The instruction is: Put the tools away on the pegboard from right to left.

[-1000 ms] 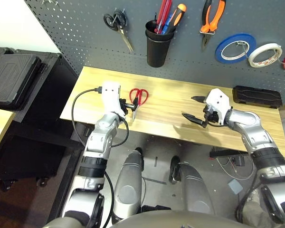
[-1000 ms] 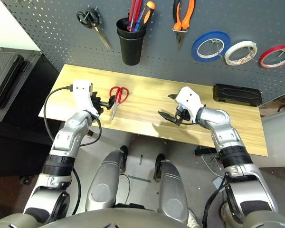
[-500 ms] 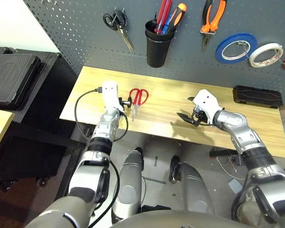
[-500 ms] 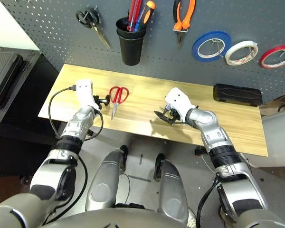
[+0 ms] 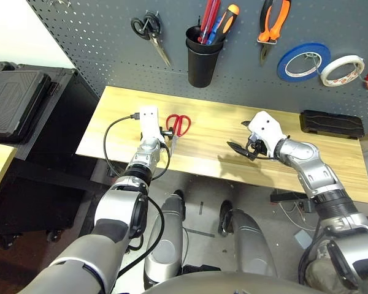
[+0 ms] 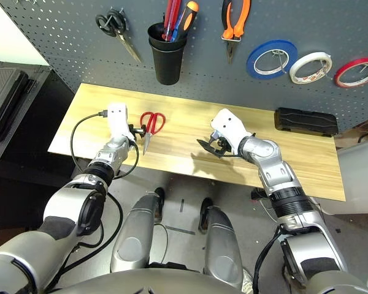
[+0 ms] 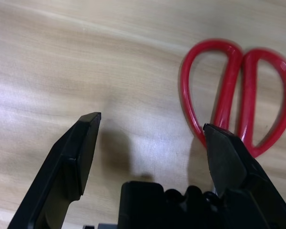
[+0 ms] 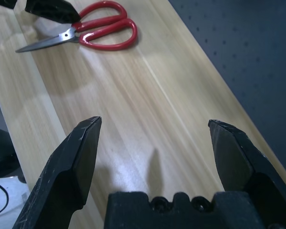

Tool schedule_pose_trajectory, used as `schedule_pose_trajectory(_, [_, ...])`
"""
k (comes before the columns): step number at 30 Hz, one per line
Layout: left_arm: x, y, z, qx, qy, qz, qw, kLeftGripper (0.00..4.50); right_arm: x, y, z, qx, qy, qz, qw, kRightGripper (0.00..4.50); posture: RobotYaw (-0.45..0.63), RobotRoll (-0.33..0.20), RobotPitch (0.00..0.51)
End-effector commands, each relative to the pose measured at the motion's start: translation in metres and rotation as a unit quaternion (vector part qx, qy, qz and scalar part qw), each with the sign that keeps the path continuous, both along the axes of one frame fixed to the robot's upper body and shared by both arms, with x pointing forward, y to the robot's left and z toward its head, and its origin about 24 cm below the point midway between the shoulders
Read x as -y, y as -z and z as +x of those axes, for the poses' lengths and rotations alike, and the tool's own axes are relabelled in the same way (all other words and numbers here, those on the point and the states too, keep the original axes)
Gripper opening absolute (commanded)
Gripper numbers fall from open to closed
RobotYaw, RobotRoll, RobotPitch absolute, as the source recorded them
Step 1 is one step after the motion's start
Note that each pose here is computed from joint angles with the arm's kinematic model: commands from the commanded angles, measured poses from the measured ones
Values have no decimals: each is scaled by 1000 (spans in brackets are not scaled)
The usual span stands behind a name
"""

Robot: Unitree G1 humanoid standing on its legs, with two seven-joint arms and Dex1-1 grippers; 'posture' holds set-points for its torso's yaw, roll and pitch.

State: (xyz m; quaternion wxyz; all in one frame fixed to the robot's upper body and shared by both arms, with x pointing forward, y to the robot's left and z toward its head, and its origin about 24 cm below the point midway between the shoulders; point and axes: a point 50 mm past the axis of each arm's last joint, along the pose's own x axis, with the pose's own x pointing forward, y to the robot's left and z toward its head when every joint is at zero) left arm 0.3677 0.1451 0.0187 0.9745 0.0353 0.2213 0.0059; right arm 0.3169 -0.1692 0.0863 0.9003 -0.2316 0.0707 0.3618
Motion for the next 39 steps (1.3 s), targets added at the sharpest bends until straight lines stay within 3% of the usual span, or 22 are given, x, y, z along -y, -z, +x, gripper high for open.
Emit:
schedule_pose_trajectory(1, [6, 13, -7, -33, 6, -2, 999, 4473, 5, -1, -3, -4, 5, -6, 1000, 4500, 204, 0, 280])
schedule_pose_trajectory(3, [9, 15, -8, -41, 13, 0, 999, 4473, 6, -3, -4, -4, 3, -9, 1000, 4500, 204, 0, 280])
schedule_pose_trajectory(6, [13, 18, -10, -52, 19, -3, 998, 3826, 8, -4, -8, -17, -22, -15, 999, 4500, 199, 0, 276])
schedule_pose_trajectory(16, [16, 30, -19, -74, 33, 1, 997, 65, 15, -3, -10, -51, -60, -32, 996, 4500, 214, 0, 279])
schedule_pose_trajectory(23, [15, 30, -20, -58, 28, -24, 998, 24, 12, -2, -8, -46, -68, -32, 996, 4500, 234, 0, 283])
schedule_pose_trajectory(31, [12, 9, -15, 48, 35, -78, 995, 24, 11, -6, -2, -24, -75, -12, 997, 4500, 257, 0, 282])
schedule_pose_trajectory(35, [7, -6, -21, 121, 40, -100, 987, 24, 17, -7, 0, -6, -87, -1, 996, 4500, 285, 0, 283])
schedule_pose_trajectory(39, [6, -26, -37, 178, 56, -135, 973, 24, 24, -8, 3, 0, -90, 9, 996, 4500, 314, 0, 282])
